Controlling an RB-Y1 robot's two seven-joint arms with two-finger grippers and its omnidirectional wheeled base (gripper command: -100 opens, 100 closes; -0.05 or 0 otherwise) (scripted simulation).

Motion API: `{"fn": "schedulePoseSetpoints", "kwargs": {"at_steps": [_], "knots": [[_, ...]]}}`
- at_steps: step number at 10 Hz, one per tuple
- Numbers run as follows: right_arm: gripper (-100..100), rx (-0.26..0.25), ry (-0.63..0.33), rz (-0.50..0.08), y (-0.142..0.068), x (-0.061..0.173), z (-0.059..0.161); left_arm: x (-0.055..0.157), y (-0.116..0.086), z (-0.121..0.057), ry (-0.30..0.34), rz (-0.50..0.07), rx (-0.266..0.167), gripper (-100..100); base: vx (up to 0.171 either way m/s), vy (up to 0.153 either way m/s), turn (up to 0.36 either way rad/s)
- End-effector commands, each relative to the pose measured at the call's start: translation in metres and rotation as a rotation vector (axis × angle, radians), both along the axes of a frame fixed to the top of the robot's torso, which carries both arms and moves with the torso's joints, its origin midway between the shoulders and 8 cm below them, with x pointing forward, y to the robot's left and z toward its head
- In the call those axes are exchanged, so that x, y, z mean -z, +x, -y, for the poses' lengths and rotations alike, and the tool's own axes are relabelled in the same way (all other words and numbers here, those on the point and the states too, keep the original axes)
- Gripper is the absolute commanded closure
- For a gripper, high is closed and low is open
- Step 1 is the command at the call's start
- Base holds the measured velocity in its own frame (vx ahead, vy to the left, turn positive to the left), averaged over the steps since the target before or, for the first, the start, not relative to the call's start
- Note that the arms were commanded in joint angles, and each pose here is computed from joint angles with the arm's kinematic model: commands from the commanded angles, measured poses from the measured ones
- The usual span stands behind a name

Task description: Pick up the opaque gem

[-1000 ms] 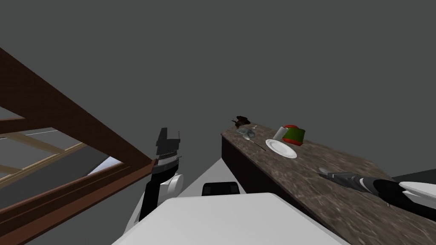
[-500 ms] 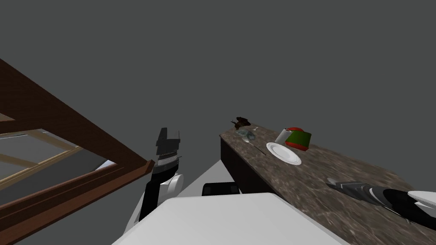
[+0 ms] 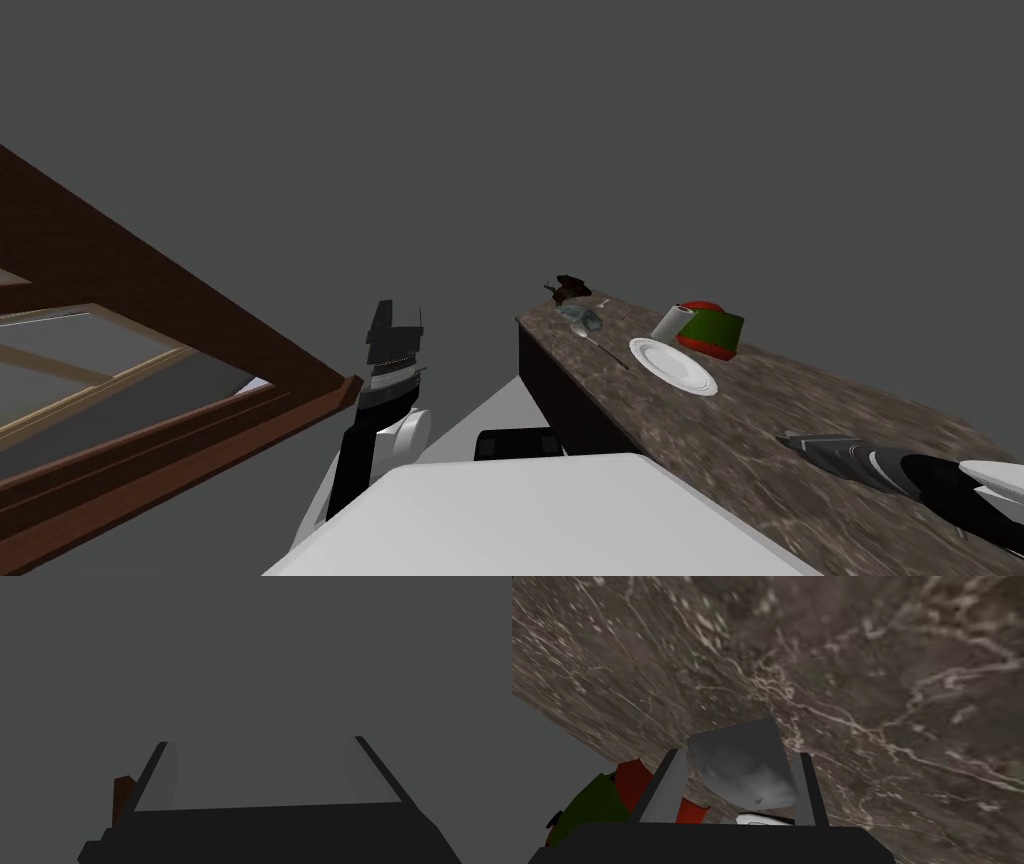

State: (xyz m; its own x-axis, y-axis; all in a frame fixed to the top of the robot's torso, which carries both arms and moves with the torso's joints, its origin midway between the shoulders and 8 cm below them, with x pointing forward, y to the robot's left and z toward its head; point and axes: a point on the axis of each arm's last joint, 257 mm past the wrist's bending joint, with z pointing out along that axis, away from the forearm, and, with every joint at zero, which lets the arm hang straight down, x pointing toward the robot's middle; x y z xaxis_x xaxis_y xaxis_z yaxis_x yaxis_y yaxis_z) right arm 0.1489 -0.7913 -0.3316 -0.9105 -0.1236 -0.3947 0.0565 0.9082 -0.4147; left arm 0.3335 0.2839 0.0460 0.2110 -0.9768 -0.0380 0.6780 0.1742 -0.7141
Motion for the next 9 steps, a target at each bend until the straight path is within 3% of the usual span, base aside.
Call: {"fn": "schedulePoseSetpoints", "kwargs": {"at_steps": [1, 4, 5, 6, 8, 9], "knots": [[100, 0.000, 0.000, 0.000, 0.000, 0.000, 0.000, 0.000, 0.000, 0.000, 0.000, 0.000, 0.000, 0, 0.000, 0.000, 0.000], [100, 0.000, -0.001, 0.000, 0.000, 0.000, 0.000, 0.000, 0.000, 0.000, 0.000, 0.000, 0.000, 0, 0.000, 0.000, 0.000], [0, 0.000, -0.001, 0.000, 0.000, 0.000, 0.000, 0.000, 0.000, 0.000, 0.000, 0.000, 0.000, 0, 0.000, 0.000, 0.000], [100, -0.012, 0.001, 0.003, 0.010, -0.013, 0.003, 0.000, 0.000, 0.000, 0.000, 0.000, 0.000, 0, -0.024, 0.028, -0.117], [100, -0.011, -0.002, 0.004, 0.010, -0.012, 0.002, 0.000, 0.000, 0.000, 0.000, 0.000, 0.000, 0, -0.022, 0.025, -0.047], [0, -0.011, 0.000, 0.003, 0.010, -0.012, 0.002, 0.000, 0.000, 0.000, 0.000, 0.000, 0.000, 0, 0.000, 0.000, 0.000]]}}
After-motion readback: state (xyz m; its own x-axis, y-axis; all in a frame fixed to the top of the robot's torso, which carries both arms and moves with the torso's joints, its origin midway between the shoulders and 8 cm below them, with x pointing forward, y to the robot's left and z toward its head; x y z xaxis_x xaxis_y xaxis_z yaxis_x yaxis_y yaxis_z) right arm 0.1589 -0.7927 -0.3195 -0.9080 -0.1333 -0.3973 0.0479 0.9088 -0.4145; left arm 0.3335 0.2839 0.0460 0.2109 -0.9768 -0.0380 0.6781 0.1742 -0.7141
